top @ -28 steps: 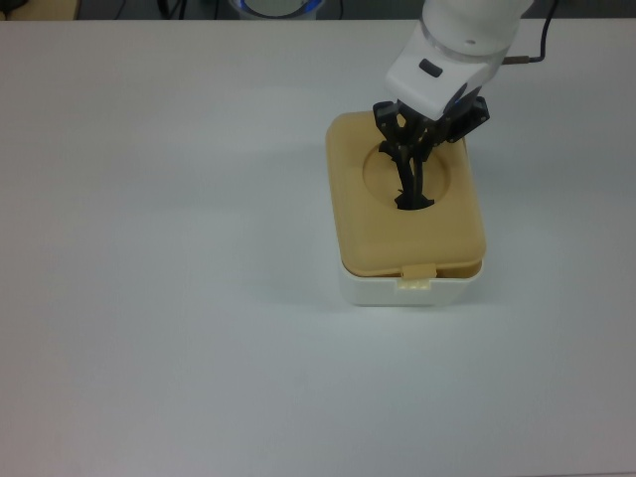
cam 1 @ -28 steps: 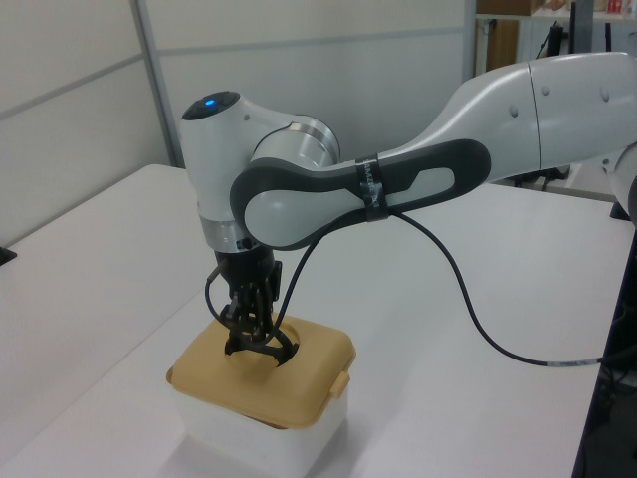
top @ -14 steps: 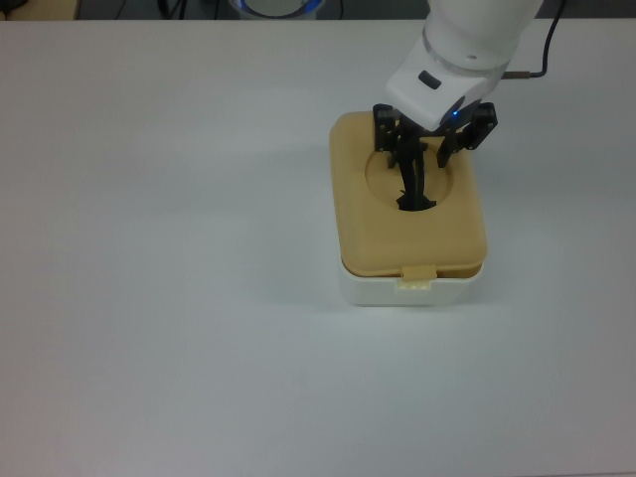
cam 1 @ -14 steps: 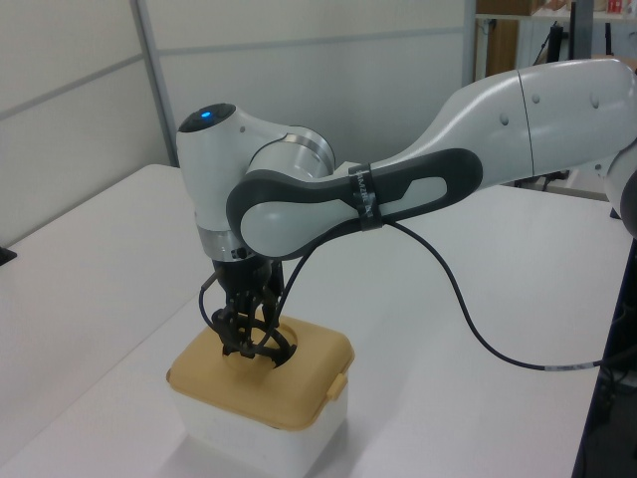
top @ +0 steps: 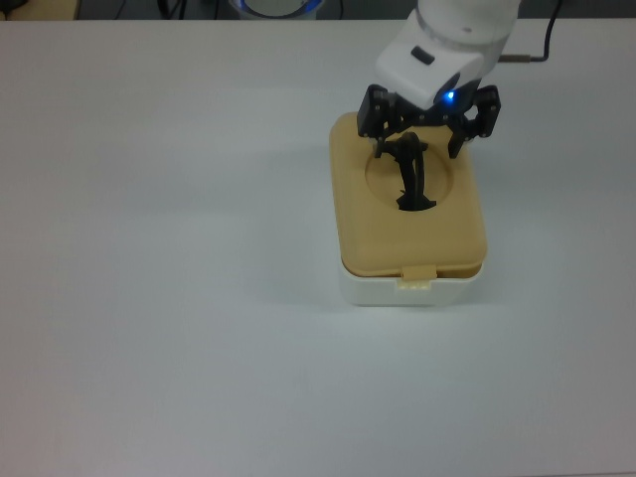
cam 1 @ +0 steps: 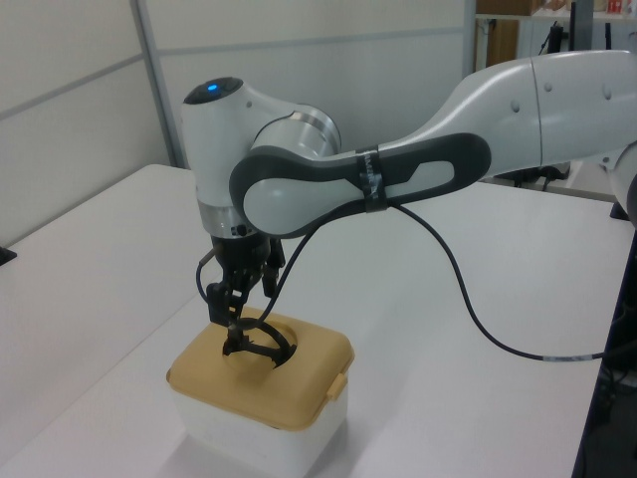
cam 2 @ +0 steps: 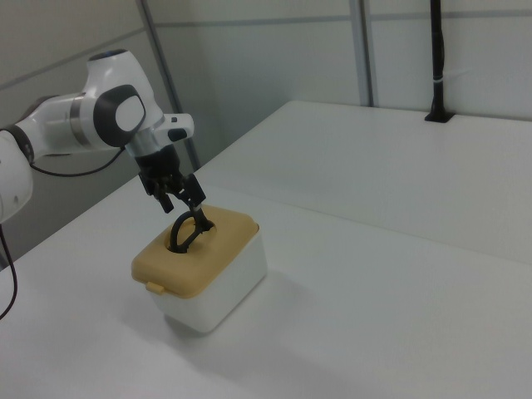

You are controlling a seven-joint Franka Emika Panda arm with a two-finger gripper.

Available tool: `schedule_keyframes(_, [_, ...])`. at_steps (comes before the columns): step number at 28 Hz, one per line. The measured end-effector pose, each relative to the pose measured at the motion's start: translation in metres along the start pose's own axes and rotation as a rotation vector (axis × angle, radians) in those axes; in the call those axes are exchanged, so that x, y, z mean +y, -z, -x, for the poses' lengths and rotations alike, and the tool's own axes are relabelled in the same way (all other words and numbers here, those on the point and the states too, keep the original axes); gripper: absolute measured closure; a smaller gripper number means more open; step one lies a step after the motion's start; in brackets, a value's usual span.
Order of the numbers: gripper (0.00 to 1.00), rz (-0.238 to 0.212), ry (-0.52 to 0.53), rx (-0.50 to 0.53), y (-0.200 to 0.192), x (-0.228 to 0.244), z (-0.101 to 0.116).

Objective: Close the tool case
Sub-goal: 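Open the gripper and raise it away from the lid handle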

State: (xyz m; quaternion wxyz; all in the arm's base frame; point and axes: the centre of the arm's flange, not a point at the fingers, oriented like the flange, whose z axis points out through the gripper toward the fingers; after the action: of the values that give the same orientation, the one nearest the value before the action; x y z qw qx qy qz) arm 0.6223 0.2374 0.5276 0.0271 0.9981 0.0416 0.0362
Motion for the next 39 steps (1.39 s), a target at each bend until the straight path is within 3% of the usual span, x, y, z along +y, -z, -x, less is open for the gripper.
schedule_keyframes(9, [0.0,0.02,-0.026,-0.034,0.033,0.02,0.015])
schedule_keyframes(17, [0.0,0.019,-0.044,-0.081,0.062,0.077,0.027])
schedule_keyframes(27, [0.0,0.005,-0.013,-0.141,0.073,0.163,0.036])
schedule_keyframes(39, [0.0,0.009,-0.008,-0.149,0.075,0.194,0.039])
